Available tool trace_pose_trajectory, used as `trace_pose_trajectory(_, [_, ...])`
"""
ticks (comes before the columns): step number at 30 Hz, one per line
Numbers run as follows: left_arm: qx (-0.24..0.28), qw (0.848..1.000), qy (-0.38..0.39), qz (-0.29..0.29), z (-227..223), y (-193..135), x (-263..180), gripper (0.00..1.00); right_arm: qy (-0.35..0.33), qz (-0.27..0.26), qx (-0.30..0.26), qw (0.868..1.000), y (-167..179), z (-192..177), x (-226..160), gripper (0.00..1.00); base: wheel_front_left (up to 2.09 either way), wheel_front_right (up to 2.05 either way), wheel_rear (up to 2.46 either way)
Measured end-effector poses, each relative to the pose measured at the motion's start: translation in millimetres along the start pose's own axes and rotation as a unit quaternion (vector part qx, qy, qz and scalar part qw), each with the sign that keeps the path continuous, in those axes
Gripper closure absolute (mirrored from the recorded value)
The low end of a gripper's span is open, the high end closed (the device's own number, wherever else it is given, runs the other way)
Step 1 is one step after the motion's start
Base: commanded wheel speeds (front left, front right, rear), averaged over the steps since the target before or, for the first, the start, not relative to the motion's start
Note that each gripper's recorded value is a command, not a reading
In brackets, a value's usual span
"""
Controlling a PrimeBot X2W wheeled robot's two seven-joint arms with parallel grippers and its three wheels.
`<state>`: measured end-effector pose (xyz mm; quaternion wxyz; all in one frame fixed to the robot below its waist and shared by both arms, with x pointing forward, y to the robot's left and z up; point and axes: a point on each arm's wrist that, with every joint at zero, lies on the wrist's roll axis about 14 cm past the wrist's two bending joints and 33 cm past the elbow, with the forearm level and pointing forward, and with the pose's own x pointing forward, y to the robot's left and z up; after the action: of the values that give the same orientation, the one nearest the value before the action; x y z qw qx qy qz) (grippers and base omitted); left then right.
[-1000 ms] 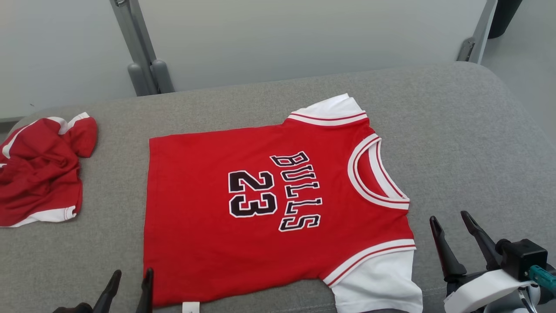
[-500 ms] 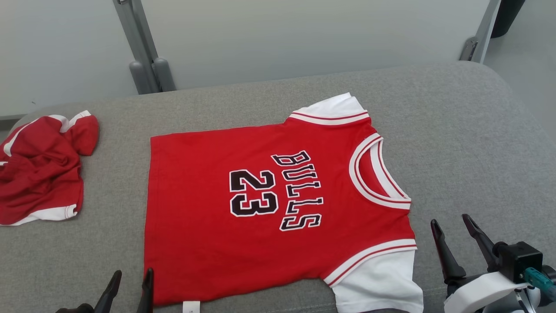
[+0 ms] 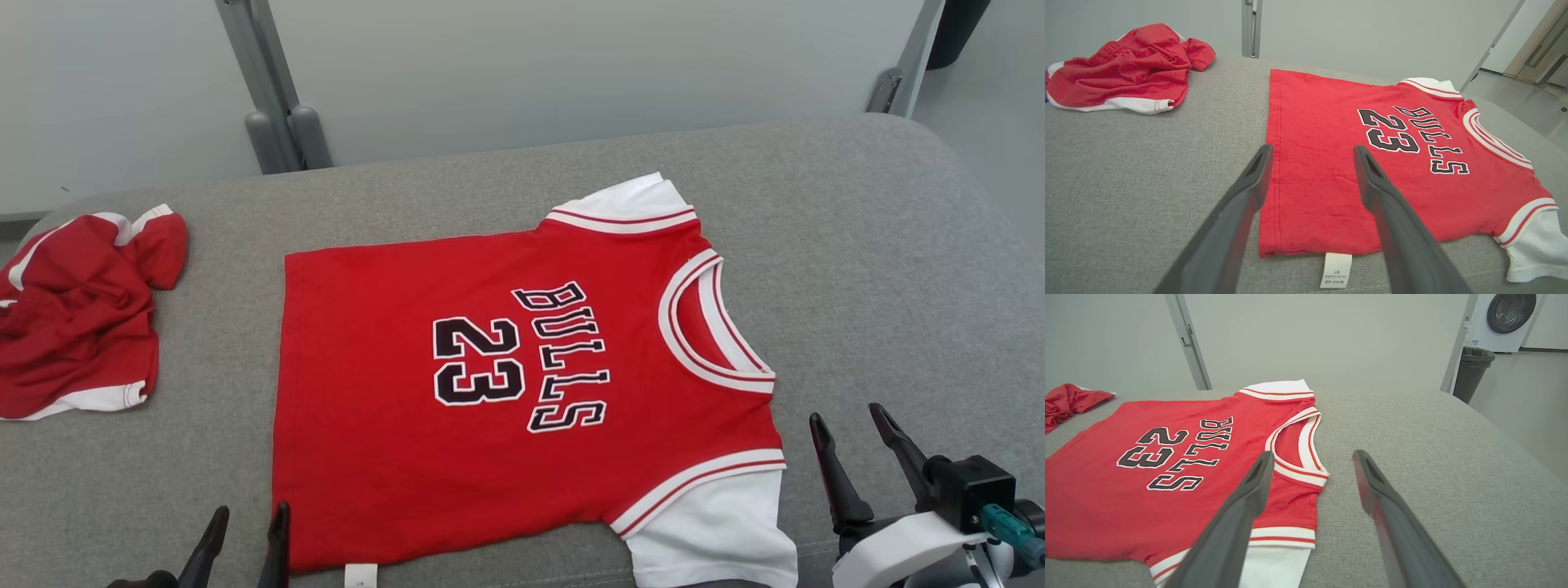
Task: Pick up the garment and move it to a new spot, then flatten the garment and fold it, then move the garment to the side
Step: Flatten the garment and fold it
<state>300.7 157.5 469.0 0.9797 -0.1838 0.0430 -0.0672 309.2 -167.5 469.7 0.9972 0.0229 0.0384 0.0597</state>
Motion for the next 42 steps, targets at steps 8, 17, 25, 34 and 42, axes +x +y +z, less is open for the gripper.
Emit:
trace_pose_trajectory(8, [-0.029, 0.999, 0.018, 0.013, -14.6, 2.7, -1.4, 0.0, 0.032, -0.003, 0.021, 0.999, 2.5, -20.0, -5.6, 0.0, 0.0, 0.0, 0.0])
trace_pose_trajectory(17, [-0.089, 0.994, 0.049, 0.044, -39.2, 10.7, -5.3, 0.0, 0.146, -0.004, 0.081, 0.986, 19.5, -86.8, -44.6, 0.0, 0.0, 0.0, 0.0])
trace_pose_trajectory(25, [-0.102, 0.991, 0.072, 0.051, -52.2, 15.0, -1.9, 0.0, 0.196, -0.007, 0.091, 0.976, 19.3, -112.6, -54.7, 0.0, 0.0, 0.0, 0.0])
trace_pose_trajectory(34, [-0.1, 0.991, 0.074, 0.044, -51.5, 16.9, 17.1, 0.0, 0.223, 0.005, 0.119, 0.968, 26.2, -126.6, -39.5, 0.0, 0.0, 0.0, 0.0])
trace_pose_trajectory(42, [-0.101, 0.99, 0.083, 0.054, -57.8, 23.1, 16.0, 0.0, 0.264, 0.022, 0.143, 0.954, 41.1, -146.3, -48.1, 0.0, 0.0, 0.0, 0.0])
